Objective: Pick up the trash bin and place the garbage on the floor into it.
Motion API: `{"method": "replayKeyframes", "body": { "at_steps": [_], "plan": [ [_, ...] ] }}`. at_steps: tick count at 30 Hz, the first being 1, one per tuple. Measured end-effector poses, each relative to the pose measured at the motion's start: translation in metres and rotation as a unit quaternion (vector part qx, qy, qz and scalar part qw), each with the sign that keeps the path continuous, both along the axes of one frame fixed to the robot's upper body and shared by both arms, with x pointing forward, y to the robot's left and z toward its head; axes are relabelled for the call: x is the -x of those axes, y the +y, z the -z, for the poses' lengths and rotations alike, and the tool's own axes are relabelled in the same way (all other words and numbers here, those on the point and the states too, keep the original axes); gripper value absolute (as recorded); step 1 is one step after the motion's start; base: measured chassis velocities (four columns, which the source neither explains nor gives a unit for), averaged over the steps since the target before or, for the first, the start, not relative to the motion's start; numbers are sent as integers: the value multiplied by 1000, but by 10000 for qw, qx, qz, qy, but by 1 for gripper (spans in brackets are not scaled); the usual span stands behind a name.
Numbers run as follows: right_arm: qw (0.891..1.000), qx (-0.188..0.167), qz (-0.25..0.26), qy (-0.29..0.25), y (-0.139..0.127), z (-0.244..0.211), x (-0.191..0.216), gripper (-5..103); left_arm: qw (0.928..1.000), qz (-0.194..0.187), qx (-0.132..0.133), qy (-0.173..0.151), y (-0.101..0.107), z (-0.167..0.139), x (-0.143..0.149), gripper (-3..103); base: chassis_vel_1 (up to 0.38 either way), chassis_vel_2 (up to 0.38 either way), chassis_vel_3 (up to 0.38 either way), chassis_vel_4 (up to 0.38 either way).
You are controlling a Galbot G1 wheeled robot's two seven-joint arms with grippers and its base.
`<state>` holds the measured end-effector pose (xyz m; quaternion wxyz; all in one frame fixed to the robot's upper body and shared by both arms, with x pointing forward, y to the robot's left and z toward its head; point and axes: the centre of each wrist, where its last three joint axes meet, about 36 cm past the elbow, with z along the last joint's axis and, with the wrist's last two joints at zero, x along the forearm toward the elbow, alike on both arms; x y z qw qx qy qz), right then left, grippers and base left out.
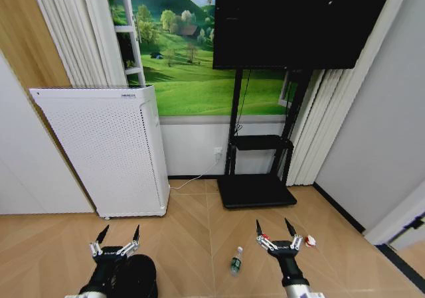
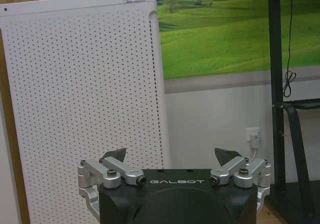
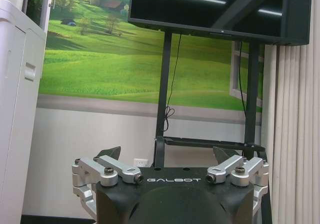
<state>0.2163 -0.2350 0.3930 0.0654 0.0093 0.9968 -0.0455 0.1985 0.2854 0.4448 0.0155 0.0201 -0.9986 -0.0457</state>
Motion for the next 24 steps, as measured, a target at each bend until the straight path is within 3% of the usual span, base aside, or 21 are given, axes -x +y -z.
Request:
{"method": "replayKeyframes", "body": {
  "at_steps": [1,24],
  "plan": [
    [10000,4,7,10,0,0,0,100,10000,-3,2,1,0,0,0,96,0,0,0,0],
    [9999,91,108,54,2,5,2,100,10000,-69,30,29,-1,1,0,100,0,0,0,0]
  ]
}}
